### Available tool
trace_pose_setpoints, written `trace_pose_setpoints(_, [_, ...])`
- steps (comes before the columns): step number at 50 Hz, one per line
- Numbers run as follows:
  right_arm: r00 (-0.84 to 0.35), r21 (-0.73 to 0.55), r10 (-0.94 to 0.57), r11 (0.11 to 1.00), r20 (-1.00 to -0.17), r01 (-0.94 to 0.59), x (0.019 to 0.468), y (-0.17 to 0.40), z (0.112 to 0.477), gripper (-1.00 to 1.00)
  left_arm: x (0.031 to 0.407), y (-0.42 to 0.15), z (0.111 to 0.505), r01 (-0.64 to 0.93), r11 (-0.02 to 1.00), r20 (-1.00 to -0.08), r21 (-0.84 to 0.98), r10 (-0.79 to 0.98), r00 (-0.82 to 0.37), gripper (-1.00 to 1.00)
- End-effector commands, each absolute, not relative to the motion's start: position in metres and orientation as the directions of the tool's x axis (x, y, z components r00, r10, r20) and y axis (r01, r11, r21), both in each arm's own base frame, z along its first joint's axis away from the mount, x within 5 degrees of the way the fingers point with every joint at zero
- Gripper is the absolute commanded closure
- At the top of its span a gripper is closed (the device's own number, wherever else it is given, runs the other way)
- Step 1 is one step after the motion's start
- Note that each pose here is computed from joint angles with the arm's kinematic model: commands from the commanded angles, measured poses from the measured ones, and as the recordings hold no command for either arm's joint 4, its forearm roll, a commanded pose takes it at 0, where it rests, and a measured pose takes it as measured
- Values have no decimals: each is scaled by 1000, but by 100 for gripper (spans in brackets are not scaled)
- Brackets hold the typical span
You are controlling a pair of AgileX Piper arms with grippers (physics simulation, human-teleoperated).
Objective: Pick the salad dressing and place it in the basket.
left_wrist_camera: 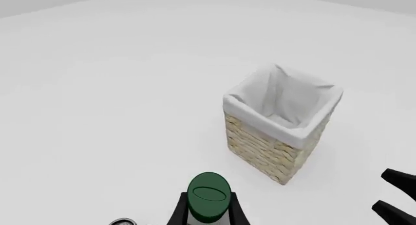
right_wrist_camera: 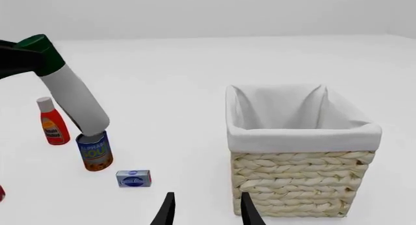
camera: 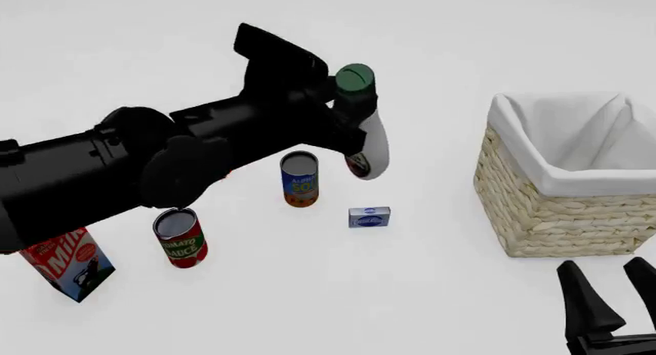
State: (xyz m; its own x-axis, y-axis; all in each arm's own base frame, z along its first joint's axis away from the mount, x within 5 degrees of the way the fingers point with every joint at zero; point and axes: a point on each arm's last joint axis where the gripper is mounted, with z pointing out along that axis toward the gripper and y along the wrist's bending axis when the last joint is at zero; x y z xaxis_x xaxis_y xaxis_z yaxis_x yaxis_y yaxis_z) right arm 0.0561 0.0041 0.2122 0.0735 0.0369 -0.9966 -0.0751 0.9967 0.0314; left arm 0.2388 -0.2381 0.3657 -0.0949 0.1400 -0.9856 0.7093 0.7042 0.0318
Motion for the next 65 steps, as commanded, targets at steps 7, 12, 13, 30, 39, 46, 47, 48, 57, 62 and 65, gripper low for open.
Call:
trace_pose_setpoints(7, [74, 33, 39, 996, -996, -78, 56, 4, 212, -100, 240, -260, 335, 740, 672, -980, 40, 171, -103, 100])
trace_pose_setpoints(12, [75, 31, 37, 996, -997, -79, 56, 4, 212, -100, 239, -267, 326, 748, 663, -979, 26, 168, -114, 100])
trace_pose_setpoints(13, [75, 32, 38, 996, -996, -79, 56, 4, 212, -100, 239, -268, 324, 750, 661, -979, 34, 173, -107, 100])
trace_pose_setpoints(30, [74, 27, 32, 997, -997, -79, 56, 4, 212, -100, 263, -281, 293, 729, 685, -972, -4, 169, -164, 100])
trace_pose_setpoints(39, [77, 20, 26, 997, -997, -78, 56, 4, 213, -100, 267, -280, 288, 724, 690, -969, -4, 175, -172, 100])
trace_pose_setpoints(46, [80, 19, 26, 996, -996, -82, 56, 5, 213, -100, 266, -279, 290, 725, 689, -970, 7, 181, -163, 100])
trace_pose_setpoints(47, [80, 19, 26, 996, -996, -84, 56, 5, 213, -100, 266, -279, 291, 725, 689, -970, 6, 180, -163, 100])
trace_pose_setpoints(48, [80, 19, 25, 996, -996, -83, 56, 5, 213, -100, 266, -278, 291, 725, 689, -970, 6, 180, -163, 100])
trace_pose_setpoints(57, [80, 16, 23, 997, -997, -82, 56, 5, 213, -100, 265, -278, 291, 726, 688, -970, 11, 182, -158, 100])
trace_pose_setpoints(62, [80, 17, 24, 996, -997, -84, 56, 5, 213, -100, 263, -278, 292, 729, 685, -971, 16, 184, -153, 100])
trace_pose_setpoints(65, [81, 17, 23, 996, -996, -83, 56, 5, 213, -100, 261, -278, 292, 732, 681, -971, 17, 187, -151, 100])
